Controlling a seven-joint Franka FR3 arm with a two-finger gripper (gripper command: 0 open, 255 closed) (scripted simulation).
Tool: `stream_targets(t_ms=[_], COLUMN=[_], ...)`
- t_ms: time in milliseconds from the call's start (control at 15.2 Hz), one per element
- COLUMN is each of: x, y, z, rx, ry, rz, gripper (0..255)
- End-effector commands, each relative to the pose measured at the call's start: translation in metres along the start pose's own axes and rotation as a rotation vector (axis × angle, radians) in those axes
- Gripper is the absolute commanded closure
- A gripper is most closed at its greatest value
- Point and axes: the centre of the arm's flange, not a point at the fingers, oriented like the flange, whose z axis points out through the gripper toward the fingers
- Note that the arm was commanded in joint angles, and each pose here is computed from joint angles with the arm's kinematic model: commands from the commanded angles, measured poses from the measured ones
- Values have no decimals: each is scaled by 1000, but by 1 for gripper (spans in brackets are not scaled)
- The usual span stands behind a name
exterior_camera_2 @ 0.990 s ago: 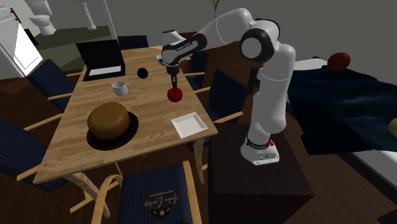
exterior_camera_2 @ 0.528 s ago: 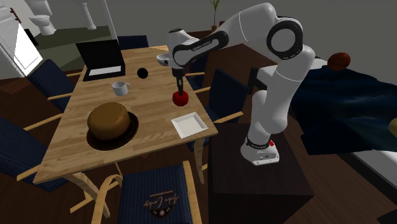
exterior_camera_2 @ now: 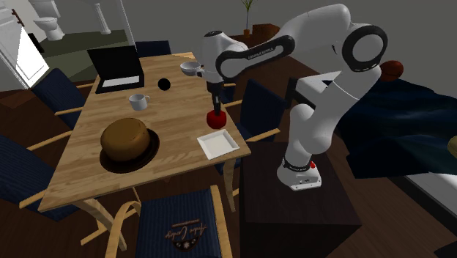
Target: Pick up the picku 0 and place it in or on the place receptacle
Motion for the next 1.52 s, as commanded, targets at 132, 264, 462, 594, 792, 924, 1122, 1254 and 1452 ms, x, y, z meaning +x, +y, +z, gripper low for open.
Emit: stream_targets(t_ms=[132, 264, 462, 594, 792, 924, 1122, 1254, 1452], x=[-5, -5, -5, -5, -5, -5, -5, -5, -5], y=[-14, -14, -14, -14, -14, -14, -14, -14, -14], z=[13, 24, 39, 50, 66, 76, 92, 103, 119], rx=[-1, -1, -1, -1, -1, -1, -1, -1, -1], ry=[0, 0, 0, 0, 0, 0, 0, 0, 0], rz=[1, 1, 1, 1, 1, 1, 1, 1, 1], gripper=[255, 255, 255, 255, 255, 255, 255, 255, 255])
